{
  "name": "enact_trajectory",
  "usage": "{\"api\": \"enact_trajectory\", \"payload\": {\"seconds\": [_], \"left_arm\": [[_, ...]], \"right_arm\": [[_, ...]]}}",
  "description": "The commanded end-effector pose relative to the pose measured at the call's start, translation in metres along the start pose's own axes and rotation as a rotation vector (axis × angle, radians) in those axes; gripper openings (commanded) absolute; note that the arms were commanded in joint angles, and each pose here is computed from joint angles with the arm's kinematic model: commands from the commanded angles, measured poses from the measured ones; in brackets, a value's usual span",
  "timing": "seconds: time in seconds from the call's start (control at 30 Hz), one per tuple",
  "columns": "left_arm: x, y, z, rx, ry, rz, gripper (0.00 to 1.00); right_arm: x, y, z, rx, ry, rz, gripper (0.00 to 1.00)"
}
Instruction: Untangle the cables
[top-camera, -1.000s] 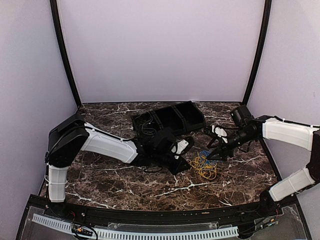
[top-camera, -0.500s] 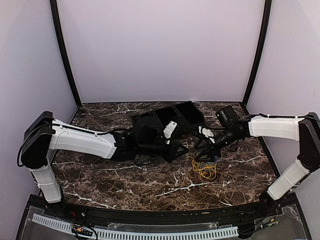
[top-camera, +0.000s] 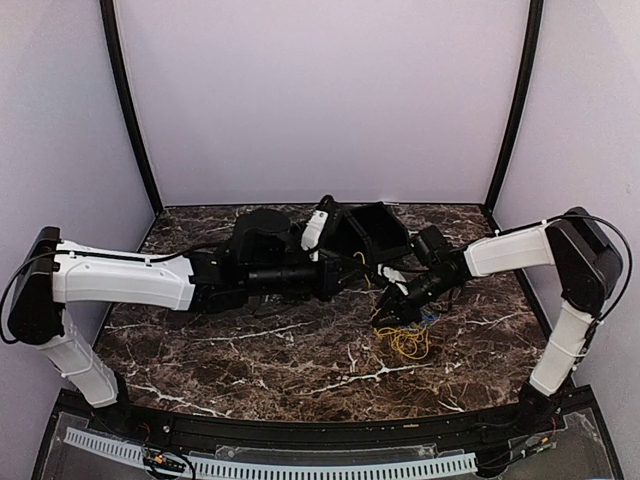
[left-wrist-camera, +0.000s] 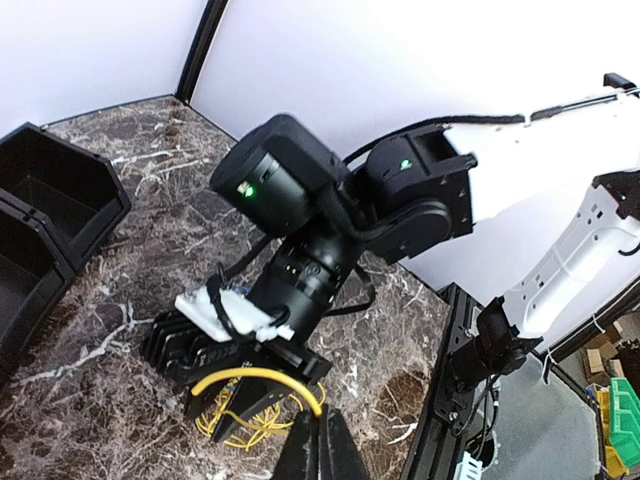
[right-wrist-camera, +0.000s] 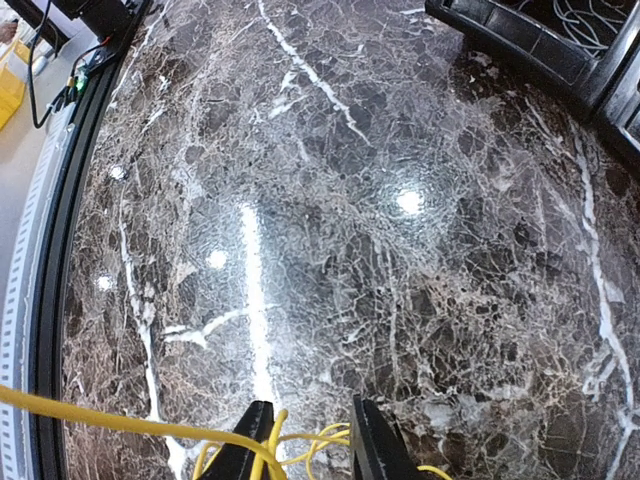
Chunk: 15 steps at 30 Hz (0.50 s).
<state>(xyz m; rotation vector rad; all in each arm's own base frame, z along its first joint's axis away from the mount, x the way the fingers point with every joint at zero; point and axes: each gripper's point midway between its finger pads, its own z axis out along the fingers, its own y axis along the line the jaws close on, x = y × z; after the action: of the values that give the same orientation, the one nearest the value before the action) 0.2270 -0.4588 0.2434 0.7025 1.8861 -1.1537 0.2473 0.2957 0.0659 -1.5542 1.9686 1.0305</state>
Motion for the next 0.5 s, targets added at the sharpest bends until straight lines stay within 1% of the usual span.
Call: {"api": "enact_trajectory", "payload": {"seconds": [0.0,0.03,0.07,0.1,0.13,0.17,0.2,0.23,0.27,0.3,0.33,0.37,0.4,0.43,0.47], "left_arm": [[-0.043,-0.016,-0.030,-0.024,-0.101,0.059,0.00],[-0.058,-0.017,-0.039,-0.046,-0.138,0.084,0.00],[-0.061,-0.018,-0.044,-0.057,-0.139,0.099,0.00],[-0.080,-0.018,-0.057,-0.098,-0.192,0.126,0.00],[-0.084,-0.016,-0.063,-0.122,-0.199,0.139,0.00],[-0.103,-0.019,-0.077,-0.153,-0.249,0.170,0.00],[-0.109,-0.017,-0.084,-0.179,-0.253,0.186,0.00],[-0.129,-0.021,-0.100,-0.206,-0.302,0.218,0.00],[-0.137,-0.021,-0.112,-0.232,-0.308,0.233,0.00],[-0.156,-0.024,-0.125,-0.270,-0.351,0.260,0.00],[-0.163,-0.022,-0.137,-0.303,-0.351,0.272,0.00],[-0.181,-0.024,-0.152,-0.338,-0.388,0.290,0.00],[-0.188,-0.023,-0.165,-0.361,-0.392,0.298,0.00],[-0.204,-0.029,-0.180,-0.380,-0.429,0.319,0.00],[-0.209,-0.029,-0.190,-0.398,-0.431,0.329,0.00]], "right_arm": [[-0.015,-0.002,0.000,-0.008,-0.034,0.001,0.27],[-0.014,-0.001,0.000,-0.010,-0.031,0.003,0.26],[-0.013,-0.001,0.001,-0.009,-0.028,0.007,0.26],[-0.012,-0.001,0.001,-0.010,-0.022,0.012,0.26],[-0.009,-0.001,0.002,-0.013,-0.014,0.020,0.26],[-0.007,-0.001,0.003,-0.017,-0.007,0.027,0.26],[-0.005,0.000,0.004,-0.022,-0.002,0.035,0.25],[-0.004,0.000,0.004,-0.029,0.001,0.039,0.23],[-0.003,0.001,0.005,-0.038,0.005,0.046,0.21],[-0.002,0.002,0.006,-0.047,0.008,0.052,0.20],[0.000,0.003,0.007,-0.052,0.012,0.057,0.18],[0.001,0.003,0.007,-0.056,0.015,0.061,0.16],[0.002,0.003,0.007,-0.057,0.017,0.064,0.14],[0.002,0.003,0.008,-0.059,0.019,0.066,0.11],[0.003,0.003,0.008,-0.062,0.020,0.069,0.09]]}}
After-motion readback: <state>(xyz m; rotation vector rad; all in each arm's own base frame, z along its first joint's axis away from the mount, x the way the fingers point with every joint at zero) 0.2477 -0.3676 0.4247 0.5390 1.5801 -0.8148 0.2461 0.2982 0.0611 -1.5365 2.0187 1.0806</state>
